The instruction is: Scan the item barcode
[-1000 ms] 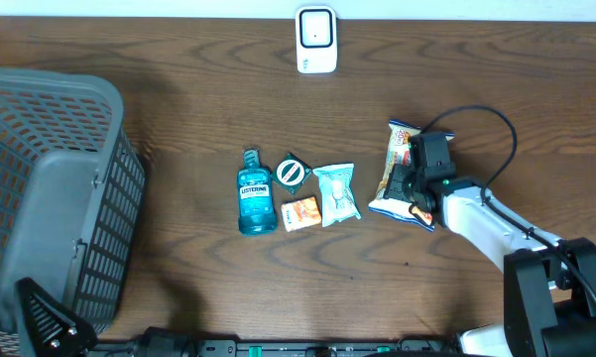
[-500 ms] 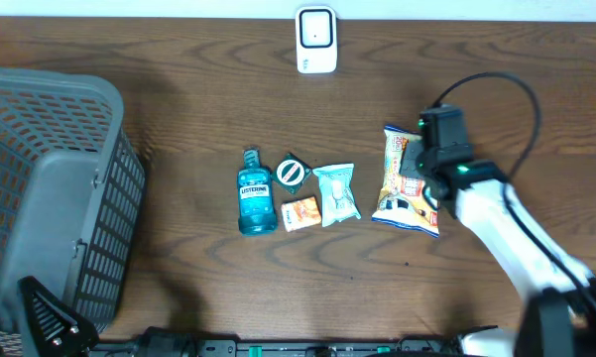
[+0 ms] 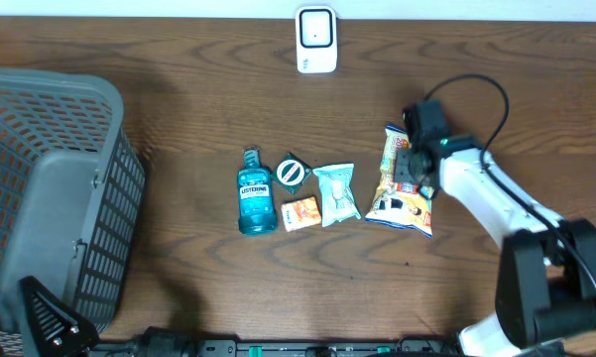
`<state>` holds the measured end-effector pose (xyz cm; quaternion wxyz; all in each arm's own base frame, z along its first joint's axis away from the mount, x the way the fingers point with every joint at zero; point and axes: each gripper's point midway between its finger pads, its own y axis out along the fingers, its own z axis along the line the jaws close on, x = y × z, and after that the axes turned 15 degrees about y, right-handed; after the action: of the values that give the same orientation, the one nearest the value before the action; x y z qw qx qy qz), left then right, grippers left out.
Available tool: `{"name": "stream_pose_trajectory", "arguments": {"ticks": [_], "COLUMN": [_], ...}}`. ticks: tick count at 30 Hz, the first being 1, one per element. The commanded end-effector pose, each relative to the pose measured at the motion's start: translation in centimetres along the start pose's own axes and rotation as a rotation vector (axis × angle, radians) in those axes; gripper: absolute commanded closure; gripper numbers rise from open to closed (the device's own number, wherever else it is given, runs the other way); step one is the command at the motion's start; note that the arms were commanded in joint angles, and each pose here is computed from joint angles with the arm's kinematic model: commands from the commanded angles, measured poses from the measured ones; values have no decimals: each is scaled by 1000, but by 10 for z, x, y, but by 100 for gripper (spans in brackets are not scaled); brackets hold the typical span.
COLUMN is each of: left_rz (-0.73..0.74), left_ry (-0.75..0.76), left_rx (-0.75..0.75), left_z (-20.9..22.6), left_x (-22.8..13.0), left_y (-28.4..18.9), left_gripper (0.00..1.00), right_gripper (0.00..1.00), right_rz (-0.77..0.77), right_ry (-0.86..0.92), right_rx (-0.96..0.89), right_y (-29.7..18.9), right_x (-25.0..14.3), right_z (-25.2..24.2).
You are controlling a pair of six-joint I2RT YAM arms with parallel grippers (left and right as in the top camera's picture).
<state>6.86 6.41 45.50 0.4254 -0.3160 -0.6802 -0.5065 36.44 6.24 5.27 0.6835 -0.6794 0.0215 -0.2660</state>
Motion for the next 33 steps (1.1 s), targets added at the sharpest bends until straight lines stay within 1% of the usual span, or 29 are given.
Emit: {"name": "stream_pose_trajectory", "arguments": {"ticks": [1, 3, 6, 7, 9, 12, 15, 19, 23, 27, 28, 30, 32, 33], "left_rz": [-3, -3, -3, -3, -3, -3, -3, -3, -3, -3, -3, -4, -4, -4], "left_ry": [7, 6, 6, 6, 6, 6, 6, 6, 6, 6, 6, 6, 6, 6], "left_rx": [19, 18, 18, 18, 18, 18, 18, 18, 18, 18, 18, 18, 18, 18], "left_z": [3, 3, 3, 3, 3, 3, 3, 3, 3, 3, 3, 3, 3, 3], "left_x": [0, 0, 0, 0, 0, 0, 0, 0, 0, 0, 0, 0, 0, 0], "left_y": [-1, -1, -1, -1, -1, -1, -1, -1, -1, -1, -1, -1, -1, -1], "left_gripper": [2, 2, 2, 2, 3, 2, 2, 2, 2, 2, 2, 2, 2, 2], "right_gripper": [1, 1, 1, 1, 1, 1, 1, 1, 2, 2, 5, 18, 40, 57], "right_rz": [-82, -90, -80, -72, -66, -88, -98, -55, -12, 43, 64, 125, 233, 292], "right_ry": [-99, -113, -122, -99, 2, 11, 12, 47, 124, 109, 98, 74, 26, 4], "right_rx": [288, 312, 282, 238, 99, -43, -137, -200, -340, -460, -472, -488, -469, -445], "right_y": [-75, -83, -72, -65, -45, -19, 1, 25, 39, 56, 61, 72, 84, 88], "right_x": [24, 21, 12, 8, -1, -12, -23, -37, -51, -62, -65, -74, -88, -96], "right_z": [56, 60, 58, 53, 37, 34, 34, 31, 0, -28, -32, -40, -44, -44]}}
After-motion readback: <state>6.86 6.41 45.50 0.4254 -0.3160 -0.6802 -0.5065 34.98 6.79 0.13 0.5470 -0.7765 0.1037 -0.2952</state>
